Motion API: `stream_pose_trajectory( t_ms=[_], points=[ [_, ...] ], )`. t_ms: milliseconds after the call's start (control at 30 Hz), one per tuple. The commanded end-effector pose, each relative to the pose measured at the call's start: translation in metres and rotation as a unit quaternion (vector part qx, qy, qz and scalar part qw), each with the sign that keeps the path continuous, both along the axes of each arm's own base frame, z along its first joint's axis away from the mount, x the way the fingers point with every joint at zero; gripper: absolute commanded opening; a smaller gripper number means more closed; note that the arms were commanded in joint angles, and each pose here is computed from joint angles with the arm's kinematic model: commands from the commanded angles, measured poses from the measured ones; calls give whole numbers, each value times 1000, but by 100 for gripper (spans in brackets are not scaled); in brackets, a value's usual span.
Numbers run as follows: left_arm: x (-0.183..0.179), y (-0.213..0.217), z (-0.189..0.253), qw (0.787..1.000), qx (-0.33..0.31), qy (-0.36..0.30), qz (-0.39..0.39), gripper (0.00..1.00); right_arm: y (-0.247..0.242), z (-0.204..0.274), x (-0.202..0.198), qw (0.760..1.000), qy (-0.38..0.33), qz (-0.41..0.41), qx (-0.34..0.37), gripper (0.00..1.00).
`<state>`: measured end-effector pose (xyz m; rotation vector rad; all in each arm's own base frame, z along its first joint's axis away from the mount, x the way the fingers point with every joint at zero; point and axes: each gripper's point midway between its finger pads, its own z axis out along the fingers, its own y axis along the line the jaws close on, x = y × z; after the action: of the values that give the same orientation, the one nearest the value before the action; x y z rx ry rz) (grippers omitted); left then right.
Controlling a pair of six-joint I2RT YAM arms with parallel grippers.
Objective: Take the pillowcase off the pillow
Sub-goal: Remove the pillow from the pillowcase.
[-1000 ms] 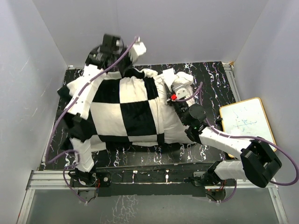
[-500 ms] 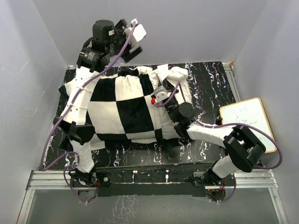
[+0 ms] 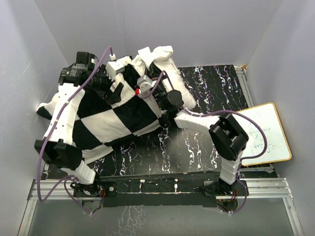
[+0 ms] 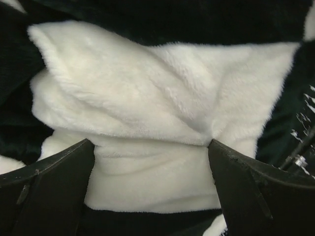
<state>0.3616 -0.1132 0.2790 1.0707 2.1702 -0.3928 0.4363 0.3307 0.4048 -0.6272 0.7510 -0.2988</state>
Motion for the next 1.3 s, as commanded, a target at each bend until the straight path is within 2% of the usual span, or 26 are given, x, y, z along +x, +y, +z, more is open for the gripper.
stream_pose_trajectory(
  t_ms=[0,67,133,167,200,233,300,400,533,633,733,800,900,1000,1100,1200,1267],
  points=[
    [-78,-7,-32,993,-10,102,-53,88,-80,132,-129,962,-219,10,163,8],
    [-101,-17,-51,983,-41,166,-67,73,-89,102,-145,970,-185,3,158,8],
    [-117,-30,-62,973,-71,209,-73,48,-101,65,-150,978,-130,-9,164,8],
    [-122,-35,-69,970,-73,219,-79,33,-112,46,-150,978,-99,-16,180,8],
    [-128,-40,-78,969,-61,222,-87,22,-124,26,-148,977,-65,-24,204,8],
    [-136,-43,-89,968,-46,224,-100,16,-136,6,-149,973,-34,-28,227,8],
    [-144,-49,-104,972,-3,196,-126,9,-155,-28,-152,961,17,-9,276,8],
    [-139,-39,-139,977,101,131,-138,0,-164,-73,-154,940,103,24,326,8],
    [-104,-9,-160,970,210,35,-119,0,-162,-139,-156,889,239,59,387,8],
    [-59,17,-166,944,308,-68,-99,0,-151,-171,-155,833,325,109,434,8],
    [-11,30,-148,909,365,-179,-91,0,-156,-186,-150,806,347,113,466,8],
    [20,28,-131,904,365,-212,-72,0,-160,-187,-148,798,345,118,480,8],
    [71,16,-102,901,360,-238,-40,0,-161,-180,-145,812,329,117,467,8],
    [129,-7,-53,898,334,-285,-5,0,-155,-160,-134,854,290,106,418,8],
    [164,-26,-32,904,309,-294,24,0,-142,-140,-123,893,253,102,359,8],
    [164,-32,-35,918,292,-267,27,0,-123,-123,-119,916,230,106,310,8],
    [136,-29,-55,937,275,-213,15,0,-115,-131,-122,925,234,107,279,8]
  ],
)
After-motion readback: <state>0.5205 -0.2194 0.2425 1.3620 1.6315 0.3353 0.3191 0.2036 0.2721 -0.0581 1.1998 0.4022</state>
